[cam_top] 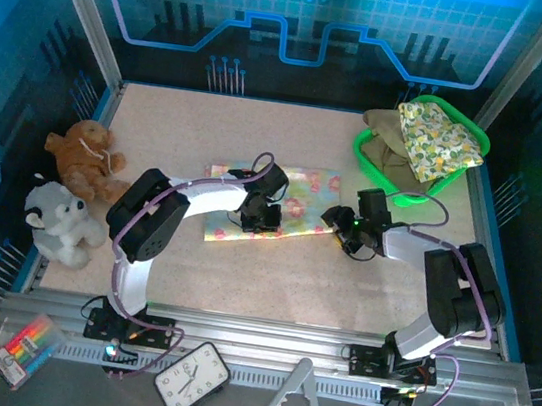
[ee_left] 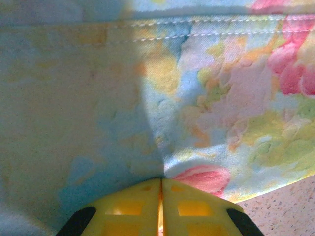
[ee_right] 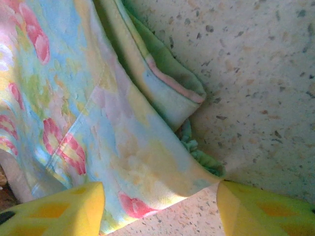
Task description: Fold and stack the skirts
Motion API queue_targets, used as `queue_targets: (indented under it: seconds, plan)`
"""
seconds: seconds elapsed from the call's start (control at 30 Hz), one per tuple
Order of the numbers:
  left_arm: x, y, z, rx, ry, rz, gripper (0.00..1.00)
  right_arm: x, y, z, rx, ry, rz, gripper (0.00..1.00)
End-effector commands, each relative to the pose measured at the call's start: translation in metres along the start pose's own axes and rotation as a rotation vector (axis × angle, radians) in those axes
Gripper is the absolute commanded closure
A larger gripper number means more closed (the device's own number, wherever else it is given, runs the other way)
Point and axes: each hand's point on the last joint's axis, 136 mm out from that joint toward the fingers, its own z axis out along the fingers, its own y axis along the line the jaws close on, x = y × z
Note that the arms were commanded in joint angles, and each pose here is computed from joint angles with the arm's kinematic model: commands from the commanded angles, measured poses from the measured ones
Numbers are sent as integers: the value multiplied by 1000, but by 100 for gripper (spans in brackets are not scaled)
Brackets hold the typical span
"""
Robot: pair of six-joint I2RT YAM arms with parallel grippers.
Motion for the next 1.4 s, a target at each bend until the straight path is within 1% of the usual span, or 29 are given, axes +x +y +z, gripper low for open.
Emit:
queue_targets:
  seconds: [0.0, 0.07, 0.13, 0.4, 0.6, 0.83, 1.0, 1.13, 1.2, 1.27, 1.3, 1.33, 1.37]
  plan:
    - [11, 18, 13, -43, 46, -15, 89, -3, 10, 7, -53, -17, -15, 42]
    - [11, 17, 13, -39, 48, -10, 89, -6, 23, 12, -110, -20, -20, 49]
    - [12, 18, 14, -37, 51, -9, 90, -8, 30, 14, -127, -26, -20, 53]
    - [12, 15, 12, -21, 52, 2, 89, -13, 48, 10, -172, -67, -62, 54]
    - [13, 14, 12, -19, 55, 4, 89, -18, 60, 0, -200, -101, -91, 53]
    - [14, 15, 11, -17, 59, 10, 89, -20, 56, 7, -168, -96, -82, 53]
    - [15, 15, 10, -14, 60, 9, 88, -19, 23, 24, -47, -95, 29, 52]
    - [15, 15, 9, -11, 61, 10, 88, -17, 11, 30, -9, -104, 75, 52]
    - [15, 15, 8, -10, 62, 9, 88, -17, 10, 29, -7, -112, 79, 59]
    - [15, 8, 2, 29, 72, -1, 88, -20, 12, 25, -12, -138, 69, 73]
    - [13, 4, -5, 61, 72, -11, 85, -22, 12, 23, -11, -151, 55, 78]
    - [10, -2, -15, 109, 58, -26, 77, -24, 14, 20, -12, -165, 31, 83]
    - [3, -5, -28, 152, 26, -45, 66, -26, 17, 17, -15, -178, -6, 89]
